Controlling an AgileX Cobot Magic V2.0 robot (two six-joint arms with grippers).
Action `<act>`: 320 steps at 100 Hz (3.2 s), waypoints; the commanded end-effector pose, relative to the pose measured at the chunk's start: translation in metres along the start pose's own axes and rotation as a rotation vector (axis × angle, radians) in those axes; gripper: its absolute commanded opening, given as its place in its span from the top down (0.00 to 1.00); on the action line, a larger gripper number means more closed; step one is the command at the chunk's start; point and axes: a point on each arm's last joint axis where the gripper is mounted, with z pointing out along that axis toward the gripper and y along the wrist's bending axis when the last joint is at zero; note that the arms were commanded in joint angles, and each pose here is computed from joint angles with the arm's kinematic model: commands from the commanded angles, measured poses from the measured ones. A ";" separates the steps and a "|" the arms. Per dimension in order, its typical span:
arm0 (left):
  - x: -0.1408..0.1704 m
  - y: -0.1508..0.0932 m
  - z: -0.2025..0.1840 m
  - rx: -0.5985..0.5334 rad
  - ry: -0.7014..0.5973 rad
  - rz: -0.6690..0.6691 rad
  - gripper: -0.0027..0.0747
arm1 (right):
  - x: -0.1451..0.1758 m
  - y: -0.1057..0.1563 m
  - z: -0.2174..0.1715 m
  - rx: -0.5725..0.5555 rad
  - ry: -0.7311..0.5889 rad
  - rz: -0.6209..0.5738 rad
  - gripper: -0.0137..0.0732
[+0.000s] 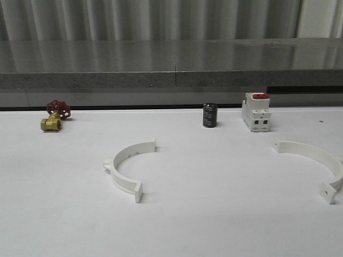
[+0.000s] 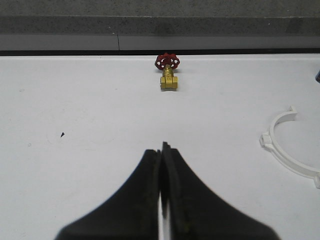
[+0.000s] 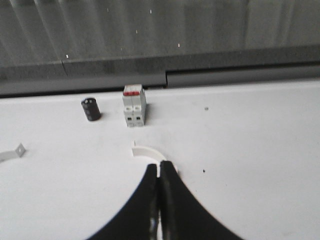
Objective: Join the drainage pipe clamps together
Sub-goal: 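Move the right gripper over the other white clamp half, then grasp the second clamp half by its tab with the right gripper and lift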
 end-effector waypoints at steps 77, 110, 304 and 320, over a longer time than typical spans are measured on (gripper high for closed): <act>-0.014 -0.001 -0.004 0.011 -0.096 -0.005 0.99 | -0.056 0.008 0.118 0.070 0.527 -0.012 0.22; -0.014 -0.001 -0.004 0.011 -0.096 -0.005 0.99 | -0.033 0.010 0.182 0.058 0.636 -0.054 0.21; -0.014 -0.001 -0.004 0.011 -0.096 -0.005 0.99 | 0.014 0.006 0.295 0.060 0.795 -0.086 0.82; -0.014 -0.001 -0.004 0.011 -0.096 -0.005 0.99 | 0.005 0.024 0.291 0.027 0.843 -0.072 0.82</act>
